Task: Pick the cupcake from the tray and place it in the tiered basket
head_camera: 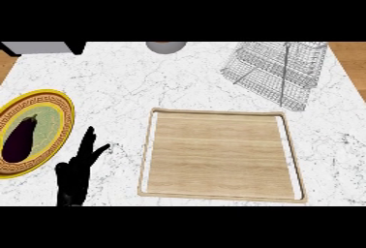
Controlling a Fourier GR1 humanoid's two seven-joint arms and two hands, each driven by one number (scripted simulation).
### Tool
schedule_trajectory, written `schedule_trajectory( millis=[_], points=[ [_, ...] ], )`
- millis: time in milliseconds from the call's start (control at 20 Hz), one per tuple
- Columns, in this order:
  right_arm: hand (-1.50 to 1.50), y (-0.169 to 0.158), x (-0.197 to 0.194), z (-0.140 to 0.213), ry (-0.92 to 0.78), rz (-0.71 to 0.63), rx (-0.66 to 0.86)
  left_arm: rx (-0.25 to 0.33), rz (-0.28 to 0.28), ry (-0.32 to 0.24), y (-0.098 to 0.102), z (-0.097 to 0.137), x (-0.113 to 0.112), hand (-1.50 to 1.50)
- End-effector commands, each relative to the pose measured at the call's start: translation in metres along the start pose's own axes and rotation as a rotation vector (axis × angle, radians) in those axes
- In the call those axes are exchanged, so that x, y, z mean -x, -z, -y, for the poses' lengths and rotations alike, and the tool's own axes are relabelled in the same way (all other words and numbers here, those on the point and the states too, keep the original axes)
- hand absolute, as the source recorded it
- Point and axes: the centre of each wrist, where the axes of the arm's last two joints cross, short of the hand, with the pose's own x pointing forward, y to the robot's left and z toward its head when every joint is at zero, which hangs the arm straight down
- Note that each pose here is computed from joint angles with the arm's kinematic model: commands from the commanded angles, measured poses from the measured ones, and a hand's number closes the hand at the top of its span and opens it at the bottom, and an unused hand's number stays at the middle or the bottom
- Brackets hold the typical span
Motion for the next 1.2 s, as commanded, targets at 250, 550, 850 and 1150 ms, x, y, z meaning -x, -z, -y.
schedule_trajectory(
  millis=[250,550,850,1150],
  points=[
    [1.5,-0.001,-0.042,0.072,0.02,-0.011,0.105,0.043,-0.042,0.016,0.006,0.008,-0.001,0.0],
    [1.5,0.026,-0.073,0.07,0.005,-0.049,0.115,0.049,-0.029,0.02,0.013,0.02,0.01,0.0],
    [1.5,0.073,-0.078,0.05,0.033,-0.057,0.079,0.05,-0.041,0.006,0.019,0.011,0.006,0.0],
    [1.5,0.12,-0.067,0.013,-0.002,-0.021,0.01,0.064,-0.031,0.022,0.01,0.013,0.01,0.0]
  ],
)
